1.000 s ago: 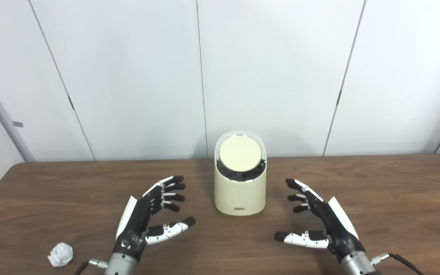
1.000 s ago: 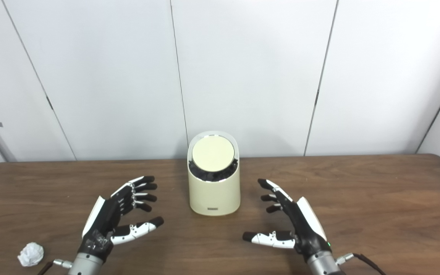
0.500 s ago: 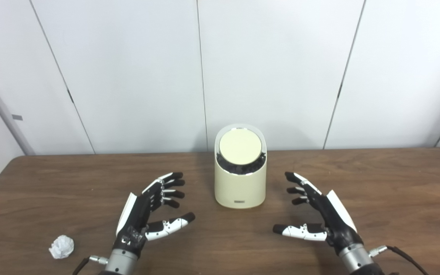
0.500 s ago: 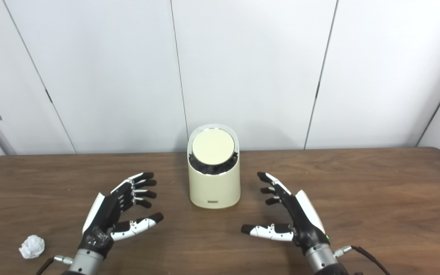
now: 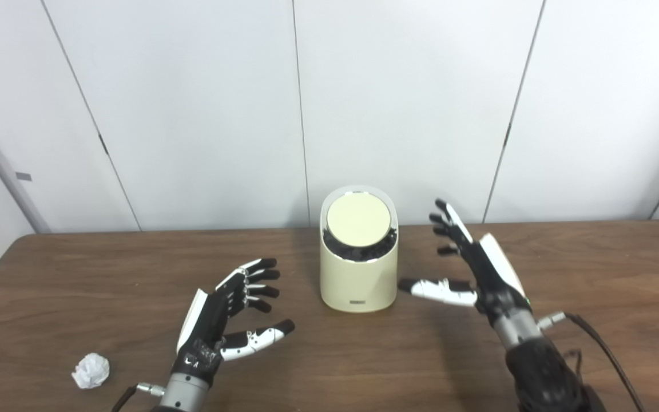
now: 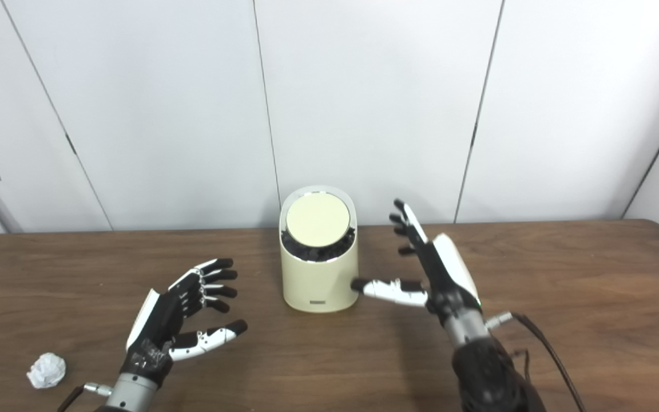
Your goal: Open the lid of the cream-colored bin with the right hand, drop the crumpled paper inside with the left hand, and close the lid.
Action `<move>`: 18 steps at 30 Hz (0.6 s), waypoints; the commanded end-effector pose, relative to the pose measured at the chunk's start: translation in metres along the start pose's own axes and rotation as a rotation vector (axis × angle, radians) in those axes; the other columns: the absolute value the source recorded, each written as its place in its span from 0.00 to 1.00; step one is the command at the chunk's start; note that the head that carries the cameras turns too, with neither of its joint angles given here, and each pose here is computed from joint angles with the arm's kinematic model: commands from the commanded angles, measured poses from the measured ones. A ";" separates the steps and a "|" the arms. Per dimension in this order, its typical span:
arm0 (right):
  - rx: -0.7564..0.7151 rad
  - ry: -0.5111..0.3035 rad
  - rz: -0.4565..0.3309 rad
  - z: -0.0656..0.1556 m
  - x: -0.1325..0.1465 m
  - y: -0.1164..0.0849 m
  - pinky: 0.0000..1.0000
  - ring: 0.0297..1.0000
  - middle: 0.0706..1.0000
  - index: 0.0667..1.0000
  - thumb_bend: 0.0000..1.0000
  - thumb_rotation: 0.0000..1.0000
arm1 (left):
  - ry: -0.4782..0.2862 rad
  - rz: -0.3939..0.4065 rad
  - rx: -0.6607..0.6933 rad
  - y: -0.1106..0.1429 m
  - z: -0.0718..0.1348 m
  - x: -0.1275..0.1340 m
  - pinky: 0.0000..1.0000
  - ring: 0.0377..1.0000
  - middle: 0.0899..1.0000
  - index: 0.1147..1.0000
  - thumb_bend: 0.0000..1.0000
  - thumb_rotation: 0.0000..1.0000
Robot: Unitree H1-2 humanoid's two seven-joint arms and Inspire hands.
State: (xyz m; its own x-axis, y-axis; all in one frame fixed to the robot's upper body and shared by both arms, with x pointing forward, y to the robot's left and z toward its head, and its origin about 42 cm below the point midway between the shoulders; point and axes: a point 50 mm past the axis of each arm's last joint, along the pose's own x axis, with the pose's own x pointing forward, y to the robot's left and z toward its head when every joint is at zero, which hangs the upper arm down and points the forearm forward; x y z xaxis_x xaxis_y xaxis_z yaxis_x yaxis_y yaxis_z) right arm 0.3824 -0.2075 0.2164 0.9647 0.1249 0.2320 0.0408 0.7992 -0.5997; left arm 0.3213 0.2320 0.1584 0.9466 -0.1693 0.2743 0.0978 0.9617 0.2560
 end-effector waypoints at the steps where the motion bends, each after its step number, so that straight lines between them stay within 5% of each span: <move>1: -0.008 -0.056 -0.045 0.019 0.017 -0.008 0.77 0.89 0.93 1.00 0.83 0.46 | -0.063 0.017 -0.004 0.003 0.012 0.009 0.58 0.66 0.75 0.78 0.67 0.00; 18: -0.069 -0.116 -0.041 0.069 0.058 -0.004 0.67 0.84 0.92 1.00 0.82 0.49 | -0.069 0.010 -0.009 0.004 0.009 0.011 0.58 0.67 0.76 0.79 0.67 0.00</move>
State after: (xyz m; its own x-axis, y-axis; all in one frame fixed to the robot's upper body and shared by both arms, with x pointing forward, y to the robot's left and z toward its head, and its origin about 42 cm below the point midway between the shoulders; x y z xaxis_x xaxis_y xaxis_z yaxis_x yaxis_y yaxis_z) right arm 0.4129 -0.1723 0.2541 0.9570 0.1478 0.2498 0.0502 0.7633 -0.6441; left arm 0.3222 0.2331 0.1537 0.9500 -0.1661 0.2643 0.1015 0.9651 0.2416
